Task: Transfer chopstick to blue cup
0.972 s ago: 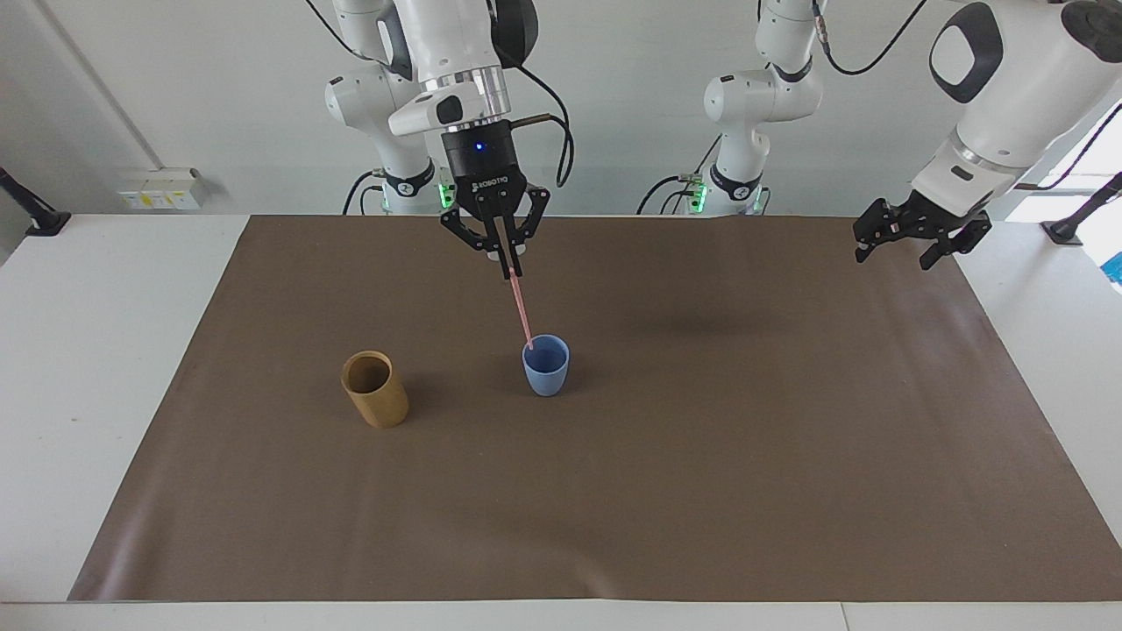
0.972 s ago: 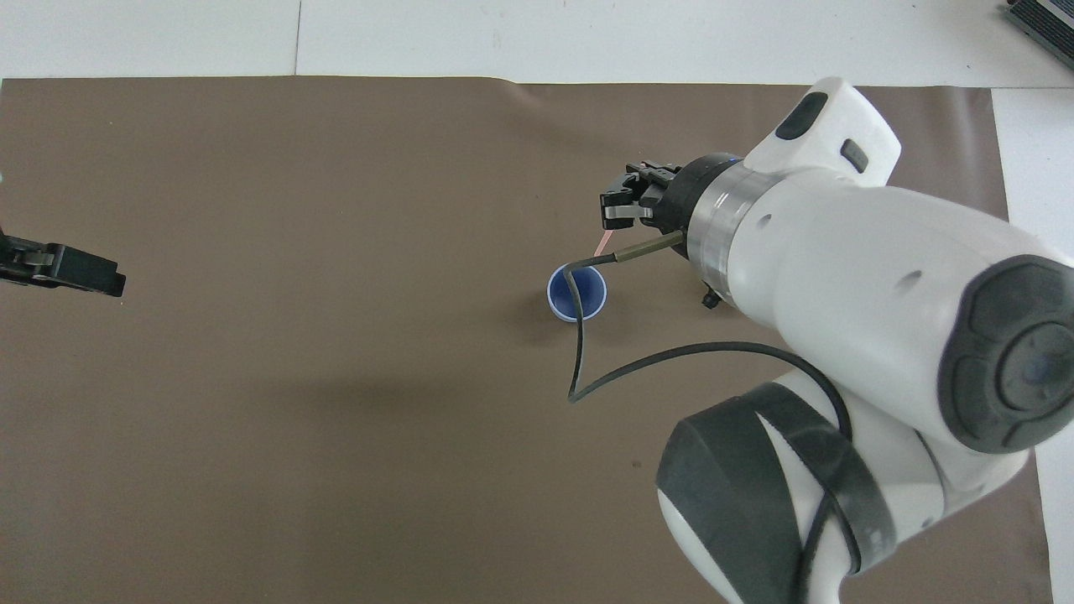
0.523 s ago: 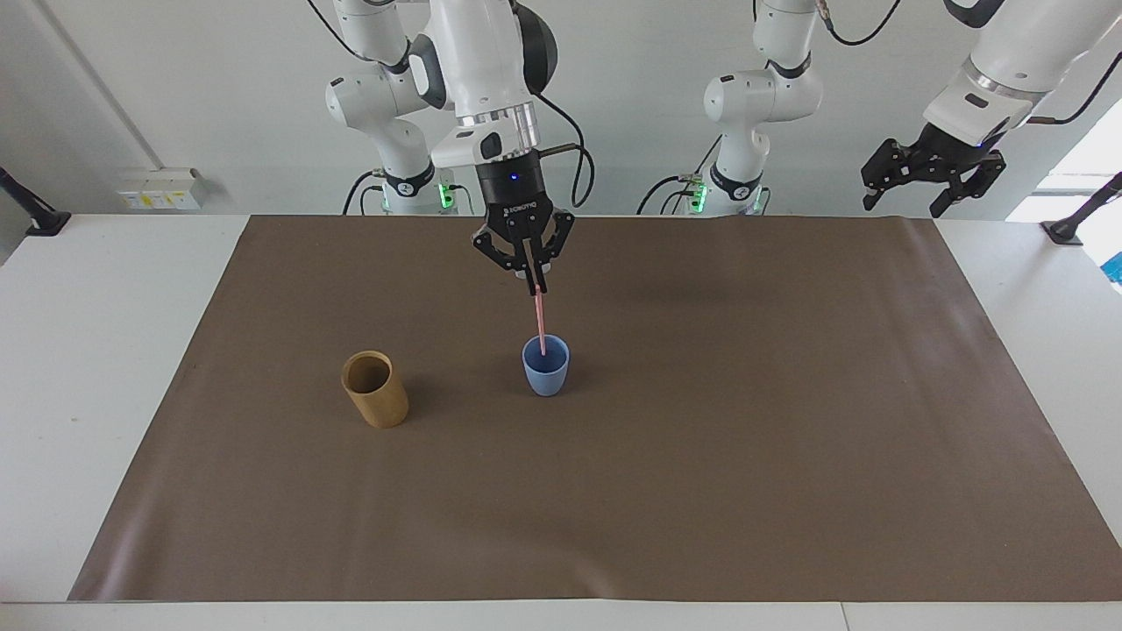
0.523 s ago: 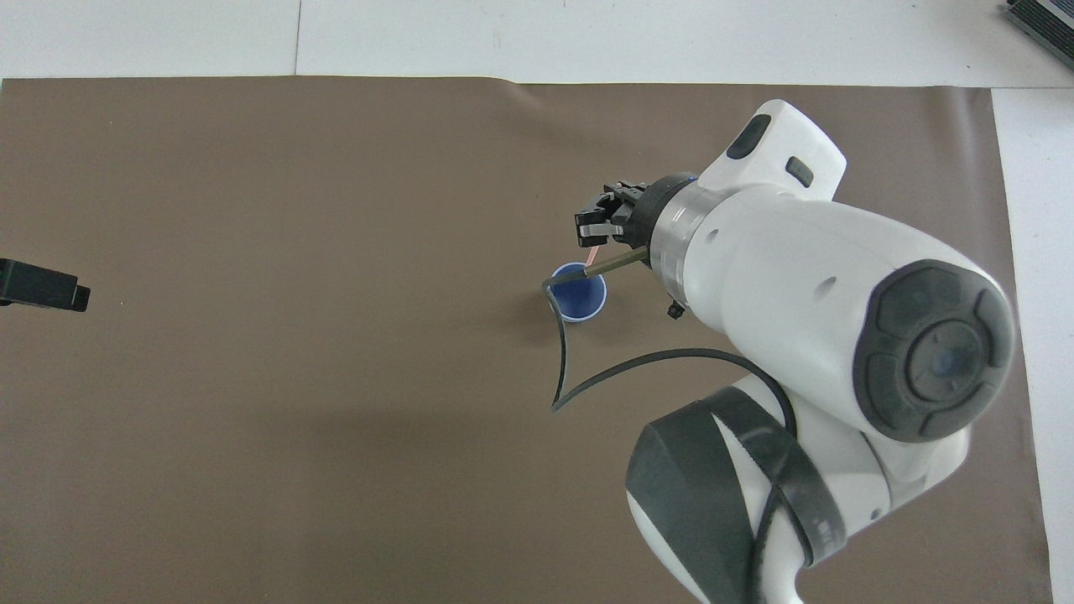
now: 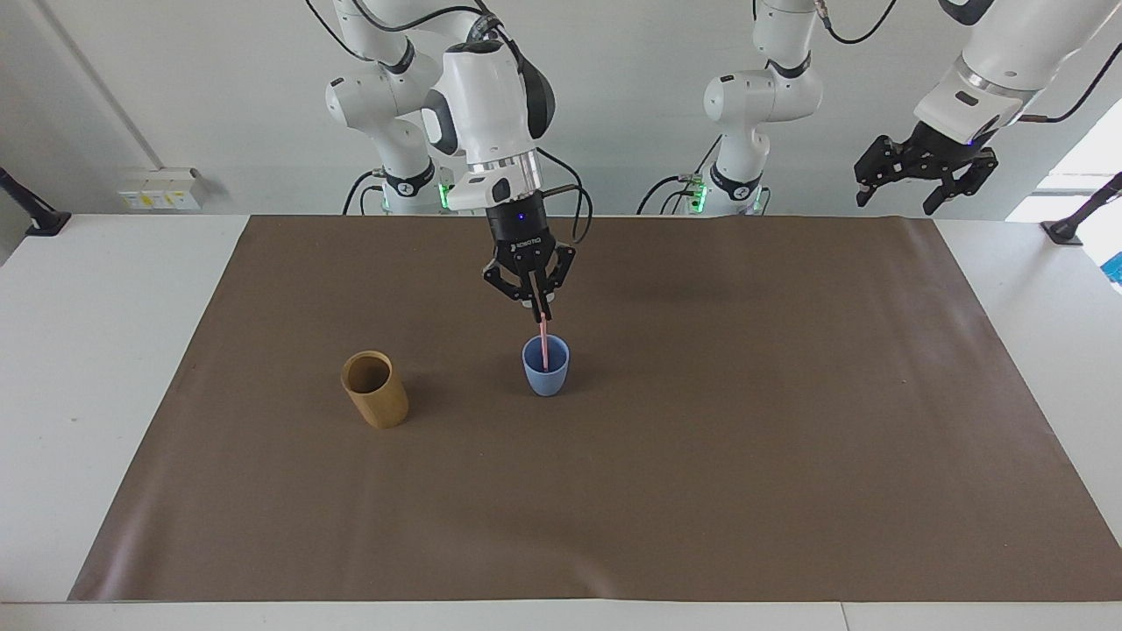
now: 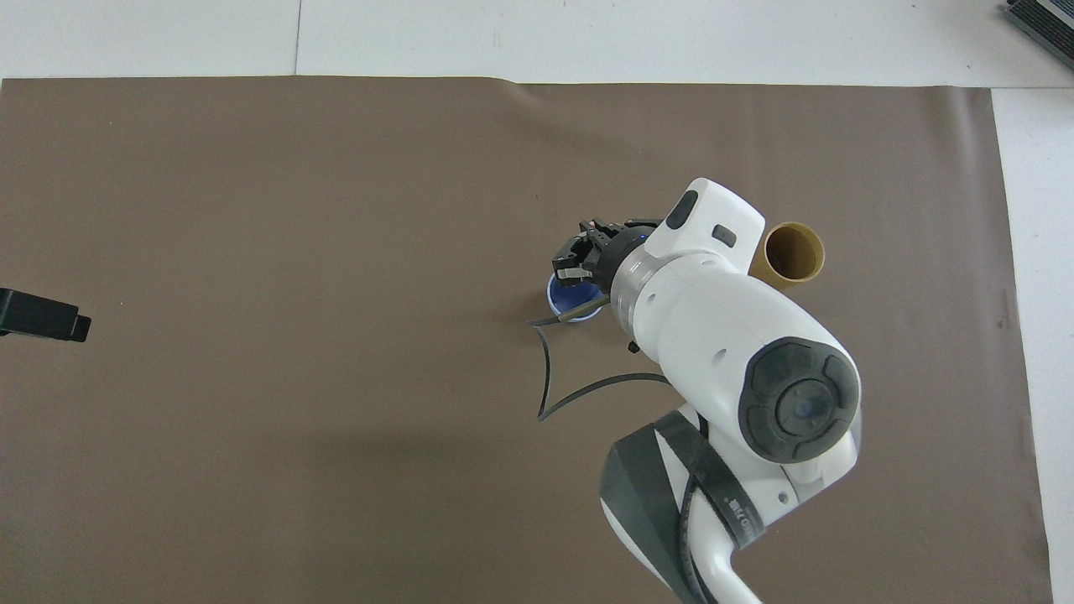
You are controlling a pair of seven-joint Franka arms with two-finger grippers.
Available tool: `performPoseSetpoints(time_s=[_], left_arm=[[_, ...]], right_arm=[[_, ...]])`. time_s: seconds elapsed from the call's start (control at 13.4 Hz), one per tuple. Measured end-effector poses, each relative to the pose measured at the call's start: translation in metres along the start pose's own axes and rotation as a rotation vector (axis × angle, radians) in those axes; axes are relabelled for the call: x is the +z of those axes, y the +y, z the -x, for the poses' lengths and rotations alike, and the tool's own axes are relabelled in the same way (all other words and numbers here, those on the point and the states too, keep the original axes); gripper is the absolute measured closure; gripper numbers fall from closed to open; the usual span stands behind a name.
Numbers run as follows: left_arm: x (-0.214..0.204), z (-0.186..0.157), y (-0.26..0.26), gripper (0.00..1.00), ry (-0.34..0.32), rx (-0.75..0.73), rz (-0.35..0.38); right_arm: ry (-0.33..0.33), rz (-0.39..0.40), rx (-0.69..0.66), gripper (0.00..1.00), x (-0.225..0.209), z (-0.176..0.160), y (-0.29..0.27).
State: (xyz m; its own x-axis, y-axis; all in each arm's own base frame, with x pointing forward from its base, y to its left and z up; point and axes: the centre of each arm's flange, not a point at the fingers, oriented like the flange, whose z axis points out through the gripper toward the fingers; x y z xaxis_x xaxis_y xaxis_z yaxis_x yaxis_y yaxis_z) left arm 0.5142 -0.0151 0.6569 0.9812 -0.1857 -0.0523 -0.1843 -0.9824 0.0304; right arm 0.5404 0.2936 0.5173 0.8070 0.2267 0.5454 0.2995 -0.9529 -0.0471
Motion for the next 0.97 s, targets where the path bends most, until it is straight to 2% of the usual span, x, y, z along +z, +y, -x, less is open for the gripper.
performPoseSetpoints(time_s=[0.3, 0.82, 0.9, 0.97], left_arm=[[0.000, 0.000, 0.000, 0.00, 0.001, -0.017, 0.006], [0.000, 0.001, -0.003, 0.00, 0.001, -0.025, 0.008], [0.000, 0.001, -0.003, 0.00, 0.001, -0.026, 0.008], [0.000, 0.001, -0.003, 0.00, 0.001, -0.026, 0.008]], right_arm=[[-0.019, 0.003, -0.001, 0.87, 0.006, 0.008, 0.001], [-0.009, 0.002, 0.000, 0.08, 0.002, 0.005, 0.001], [-0.008, 0.004, 0.004, 0.00, -0.001, 0.002, 0.003], [-0.020, 0.013, 0.013, 0.00, -0.005, 0.000, 0.007]])
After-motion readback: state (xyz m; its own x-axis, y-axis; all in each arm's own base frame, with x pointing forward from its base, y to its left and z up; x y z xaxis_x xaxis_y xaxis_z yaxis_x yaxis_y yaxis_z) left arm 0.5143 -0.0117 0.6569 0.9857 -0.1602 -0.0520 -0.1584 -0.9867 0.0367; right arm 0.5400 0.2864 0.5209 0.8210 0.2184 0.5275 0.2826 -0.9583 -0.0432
